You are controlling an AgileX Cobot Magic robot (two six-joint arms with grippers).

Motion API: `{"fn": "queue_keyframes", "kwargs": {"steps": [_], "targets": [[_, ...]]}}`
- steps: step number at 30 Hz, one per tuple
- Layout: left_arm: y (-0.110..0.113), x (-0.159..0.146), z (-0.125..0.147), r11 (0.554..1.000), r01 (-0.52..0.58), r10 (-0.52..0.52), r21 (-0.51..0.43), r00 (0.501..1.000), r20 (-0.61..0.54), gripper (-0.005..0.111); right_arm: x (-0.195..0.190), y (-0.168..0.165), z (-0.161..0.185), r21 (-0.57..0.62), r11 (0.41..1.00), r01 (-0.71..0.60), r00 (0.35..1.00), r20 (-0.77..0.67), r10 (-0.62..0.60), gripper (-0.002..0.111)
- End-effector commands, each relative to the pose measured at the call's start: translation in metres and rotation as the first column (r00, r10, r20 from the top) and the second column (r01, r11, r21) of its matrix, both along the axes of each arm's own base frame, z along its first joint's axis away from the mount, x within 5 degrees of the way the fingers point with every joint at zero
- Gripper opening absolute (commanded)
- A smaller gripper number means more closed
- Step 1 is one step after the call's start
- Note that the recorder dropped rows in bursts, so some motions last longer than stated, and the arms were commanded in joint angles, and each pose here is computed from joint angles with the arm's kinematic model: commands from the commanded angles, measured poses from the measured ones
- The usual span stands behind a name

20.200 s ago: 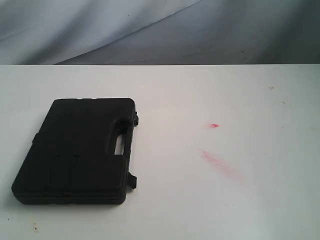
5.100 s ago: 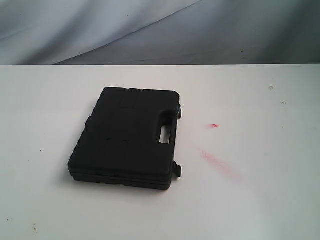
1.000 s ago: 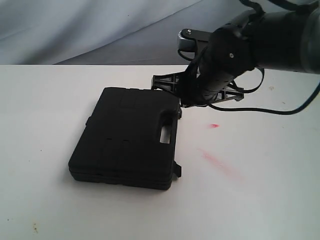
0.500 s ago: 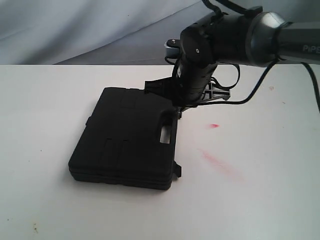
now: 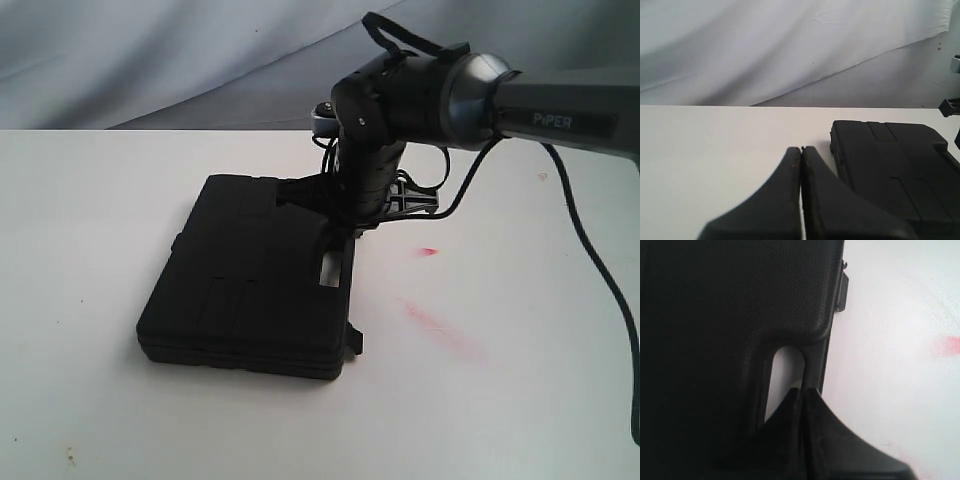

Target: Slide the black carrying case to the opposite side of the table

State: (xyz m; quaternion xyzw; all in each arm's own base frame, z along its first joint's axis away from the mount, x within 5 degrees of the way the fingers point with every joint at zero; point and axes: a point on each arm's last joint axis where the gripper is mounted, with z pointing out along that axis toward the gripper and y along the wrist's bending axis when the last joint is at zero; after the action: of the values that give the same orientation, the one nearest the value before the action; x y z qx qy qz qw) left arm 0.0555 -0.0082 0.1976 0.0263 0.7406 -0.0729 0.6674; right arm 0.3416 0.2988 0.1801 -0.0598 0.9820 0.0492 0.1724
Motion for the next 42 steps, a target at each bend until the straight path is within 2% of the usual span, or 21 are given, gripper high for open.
{"fn": "queue_keyframes", "kwargs": {"steps": [1, 4, 10, 13, 19, 28, 42], "targets": [[0.0, 0.0, -0.001, 1.0, -0.001, 0.001, -0.008, 1.0, 0.001, 0.0, 0.001, 0.001, 0.003, 0.004, 1.0, -0.008, 1.0, 0.019, 0.008, 0.0], [0.0, 0.0, -0.001, 1.0, -0.001, 0.001, -0.008, 1.0, 0.001, 0.0, 0.002, 0.002, 0.003, 0.01, 1.0, -0.008, 1.0, 0.022, 0.008, 0.001], [0.0, 0.0, -0.001, 1.0, -0.001, 0.001, -0.008, 1.0, 0.001, 0.0, 0.001, 0.002, 0.003, 0.015, 1.0, 0.001, 1.0, 0.016, -0.001, 0.025], [0.0, 0.0, -0.001, 1.0, -0.001, 0.001, -0.008, 1.0, 0.001, 0.0, 0.001, 0.002, 0.003, 0.019, 1.0, 0.01, 1.0, 0.015, -0.01, 0.032], [0.0, 0.0, -0.001, 1.0, -0.001, 0.001, -0.008, 1.0, 0.001, 0.0, 0.001, 0.002, 0.001, 0.012, 1.0, 0.009, 1.0, 0.013, -0.009, 0.032], [0.0, 0.0, -0.001, 1.0, -0.001, 0.001, -0.008, 1.0, 0.001, 0.0, 0.002, 0.003, -0.027, -0.038, 0.999, 0.009, 0.999, -0.036, -0.01, 0.032], [0.0, 0.0, -0.001, 1.0, -0.001, 0.001, -0.008, 1.0, 0.001, 0.0, 0.007, 0.008, -0.059, -0.042, 0.999, -0.005, 0.999, -0.043, 0.003, 0.032]]}}
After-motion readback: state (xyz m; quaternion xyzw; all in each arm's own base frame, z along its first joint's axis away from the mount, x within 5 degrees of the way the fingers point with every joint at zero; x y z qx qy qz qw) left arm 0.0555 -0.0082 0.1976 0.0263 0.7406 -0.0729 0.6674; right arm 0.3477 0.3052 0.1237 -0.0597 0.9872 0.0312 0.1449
